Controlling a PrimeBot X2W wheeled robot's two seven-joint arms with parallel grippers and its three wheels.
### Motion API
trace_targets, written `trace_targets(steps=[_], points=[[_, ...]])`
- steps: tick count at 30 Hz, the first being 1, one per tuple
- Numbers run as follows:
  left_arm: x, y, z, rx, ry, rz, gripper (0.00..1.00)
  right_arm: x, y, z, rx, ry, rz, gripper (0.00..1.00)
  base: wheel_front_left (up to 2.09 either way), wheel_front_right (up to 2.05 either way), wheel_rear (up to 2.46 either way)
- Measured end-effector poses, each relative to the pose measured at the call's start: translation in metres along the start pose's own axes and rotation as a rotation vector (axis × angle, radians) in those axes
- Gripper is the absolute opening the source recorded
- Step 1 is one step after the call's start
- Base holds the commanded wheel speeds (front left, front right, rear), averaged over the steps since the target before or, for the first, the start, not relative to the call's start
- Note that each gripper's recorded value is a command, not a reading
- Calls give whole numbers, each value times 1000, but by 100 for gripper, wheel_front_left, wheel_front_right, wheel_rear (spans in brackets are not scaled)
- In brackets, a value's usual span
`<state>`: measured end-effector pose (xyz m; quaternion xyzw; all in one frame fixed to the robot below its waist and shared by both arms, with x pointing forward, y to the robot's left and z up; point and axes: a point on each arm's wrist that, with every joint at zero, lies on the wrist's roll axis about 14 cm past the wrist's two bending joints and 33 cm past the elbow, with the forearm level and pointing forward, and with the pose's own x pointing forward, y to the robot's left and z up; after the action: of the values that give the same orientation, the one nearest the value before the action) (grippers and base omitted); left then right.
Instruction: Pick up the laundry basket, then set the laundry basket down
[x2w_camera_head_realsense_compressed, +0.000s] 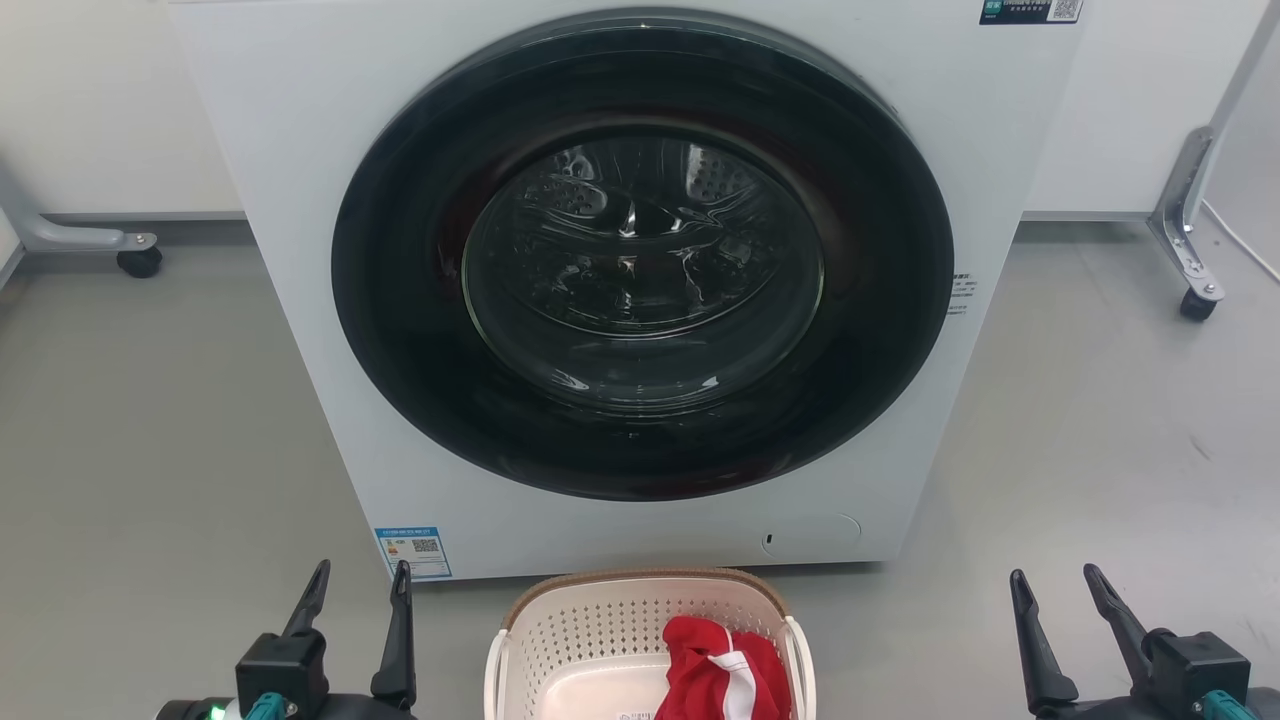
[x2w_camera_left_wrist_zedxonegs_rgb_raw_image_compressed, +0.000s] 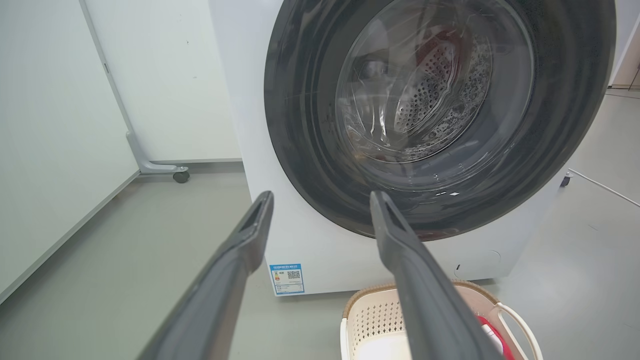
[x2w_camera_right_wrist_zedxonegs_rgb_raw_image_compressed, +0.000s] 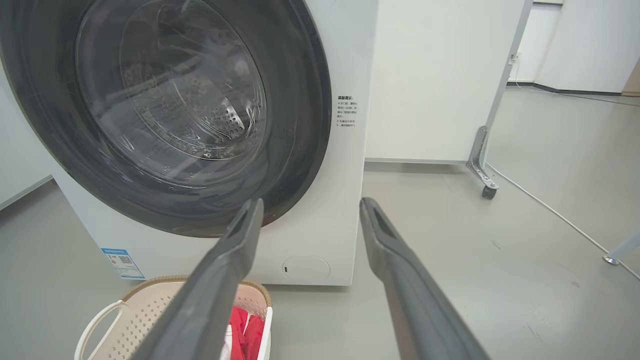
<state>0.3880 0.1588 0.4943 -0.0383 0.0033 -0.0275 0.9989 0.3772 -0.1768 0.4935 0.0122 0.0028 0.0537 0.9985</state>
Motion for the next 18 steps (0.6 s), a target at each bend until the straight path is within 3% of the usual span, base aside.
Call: trace_targets(steps=[18], points=[[9, -2, -17, -26, 44, 4, 100, 11, 0, -14, 16, 38, 3, 100, 0, 0, 0]])
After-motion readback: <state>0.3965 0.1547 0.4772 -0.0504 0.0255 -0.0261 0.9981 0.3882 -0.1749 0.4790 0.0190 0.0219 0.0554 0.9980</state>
